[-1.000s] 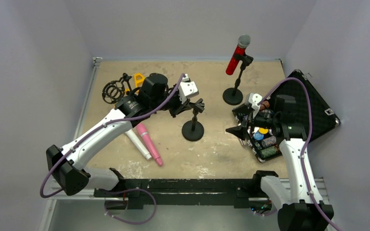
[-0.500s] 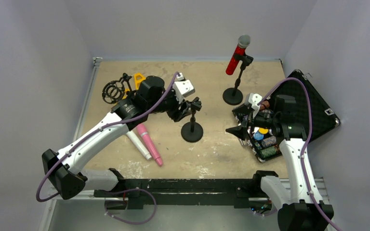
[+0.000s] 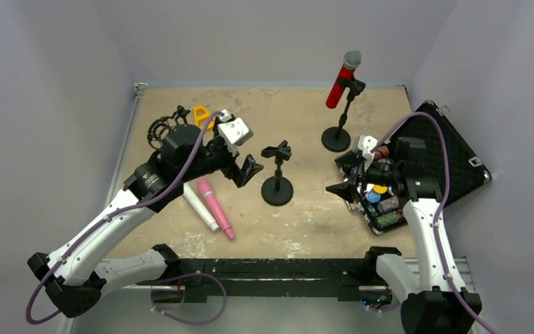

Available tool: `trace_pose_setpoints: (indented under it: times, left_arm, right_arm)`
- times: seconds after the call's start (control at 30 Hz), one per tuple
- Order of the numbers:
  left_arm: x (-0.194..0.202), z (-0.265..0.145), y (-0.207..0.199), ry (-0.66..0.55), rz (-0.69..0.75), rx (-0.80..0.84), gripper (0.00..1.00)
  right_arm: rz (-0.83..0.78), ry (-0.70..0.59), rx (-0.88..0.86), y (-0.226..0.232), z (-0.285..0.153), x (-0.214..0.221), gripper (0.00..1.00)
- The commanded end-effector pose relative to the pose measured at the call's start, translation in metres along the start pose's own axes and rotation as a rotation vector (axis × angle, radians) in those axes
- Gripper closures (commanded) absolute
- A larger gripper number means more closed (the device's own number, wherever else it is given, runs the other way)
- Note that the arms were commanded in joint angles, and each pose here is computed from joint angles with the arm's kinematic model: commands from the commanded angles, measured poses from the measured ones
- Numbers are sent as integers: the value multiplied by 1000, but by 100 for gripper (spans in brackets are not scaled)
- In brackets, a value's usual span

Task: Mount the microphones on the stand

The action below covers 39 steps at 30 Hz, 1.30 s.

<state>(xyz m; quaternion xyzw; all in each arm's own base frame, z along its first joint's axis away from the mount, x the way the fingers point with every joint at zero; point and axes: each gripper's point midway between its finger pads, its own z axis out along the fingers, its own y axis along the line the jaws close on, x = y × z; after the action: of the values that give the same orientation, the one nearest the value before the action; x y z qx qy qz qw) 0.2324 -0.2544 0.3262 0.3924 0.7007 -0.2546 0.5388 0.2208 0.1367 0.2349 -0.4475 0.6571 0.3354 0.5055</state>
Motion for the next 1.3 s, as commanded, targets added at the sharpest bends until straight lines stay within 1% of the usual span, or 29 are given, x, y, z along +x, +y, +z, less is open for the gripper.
trace_pose_setpoints:
  times: [0.0,0.27,0.53,0.93,1.27]
  left_arm:
    - [-5,-17,5,-52,-48,-60,3]
    - [19,-52,6,-74,-160,-144,1]
    - [54,-77,9,-45,-261,-235,1]
    - [88,-84,11,-35,-360,-301,1]
    - [110,-82,17,20,-417,-367,1]
  right_arm:
    - [-13,-8,-30,4,0,2,1]
    - [-16,-3,-48,6,0,6,1]
    - [-18,-3,-63,8,0,8,1]
    - [-18,0,-64,6,0,9,1]
    - [-20,3,-62,5,0,9,1]
